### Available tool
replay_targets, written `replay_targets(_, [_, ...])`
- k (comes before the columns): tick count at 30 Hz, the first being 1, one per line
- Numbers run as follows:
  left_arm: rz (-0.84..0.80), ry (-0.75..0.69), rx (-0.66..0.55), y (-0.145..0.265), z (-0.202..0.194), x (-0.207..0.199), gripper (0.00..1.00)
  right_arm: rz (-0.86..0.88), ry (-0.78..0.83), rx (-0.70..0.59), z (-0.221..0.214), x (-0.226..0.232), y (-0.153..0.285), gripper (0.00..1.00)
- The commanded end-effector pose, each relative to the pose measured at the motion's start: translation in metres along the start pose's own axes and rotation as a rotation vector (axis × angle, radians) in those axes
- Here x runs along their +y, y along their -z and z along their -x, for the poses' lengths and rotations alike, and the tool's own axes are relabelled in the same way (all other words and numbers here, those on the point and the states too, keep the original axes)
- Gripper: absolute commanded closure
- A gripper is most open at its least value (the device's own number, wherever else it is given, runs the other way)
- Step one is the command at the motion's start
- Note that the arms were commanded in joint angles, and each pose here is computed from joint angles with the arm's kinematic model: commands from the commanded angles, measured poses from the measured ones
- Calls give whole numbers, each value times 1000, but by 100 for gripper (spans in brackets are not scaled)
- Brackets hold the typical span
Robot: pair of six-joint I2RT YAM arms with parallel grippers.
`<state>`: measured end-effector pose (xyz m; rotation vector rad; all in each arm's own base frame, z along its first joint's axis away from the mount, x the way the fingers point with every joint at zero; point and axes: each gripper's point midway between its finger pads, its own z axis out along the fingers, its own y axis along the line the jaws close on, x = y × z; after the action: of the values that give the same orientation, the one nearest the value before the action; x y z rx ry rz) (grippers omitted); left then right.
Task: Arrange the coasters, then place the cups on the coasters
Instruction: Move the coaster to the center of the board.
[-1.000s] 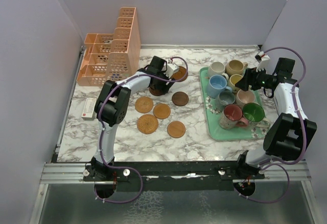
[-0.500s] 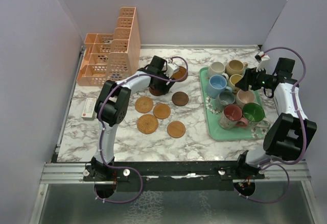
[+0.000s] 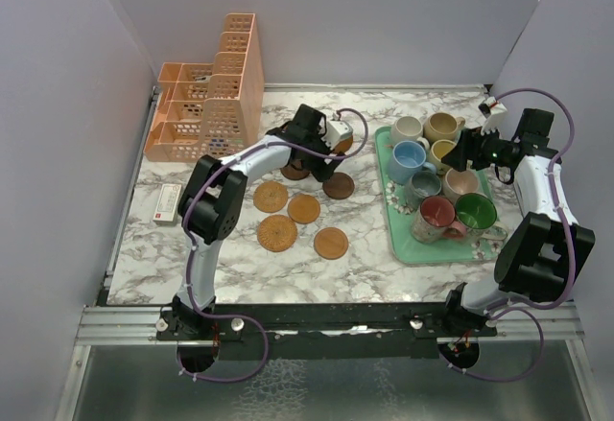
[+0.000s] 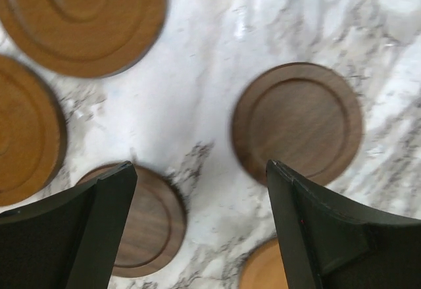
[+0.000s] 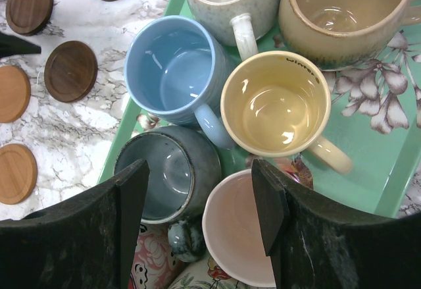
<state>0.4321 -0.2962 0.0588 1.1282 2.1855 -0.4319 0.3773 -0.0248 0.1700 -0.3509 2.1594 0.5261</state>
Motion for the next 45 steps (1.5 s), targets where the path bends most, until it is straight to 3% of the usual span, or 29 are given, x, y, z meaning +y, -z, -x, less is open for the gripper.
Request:
replay_targets(1, [-93,-107,-54,10,21,-43,14,26,10,-8,6,4,0,35])
replay_targets(4, [-123,-128,-38,2,18,-61,3,26,11,-9,7,4,0,35])
replay_targets(7, [-141,-137,-25,-4,15,-71,1,26,14,-10,7,4,0,35])
replay_targets(32, [-150,-191,53,-36,-9,-87,10,28,12,-7,6,4,0,35])
replay_targets(45, [-39,-167,85,-57,-7,-60,13,31,12,-4,6,4,0,35])
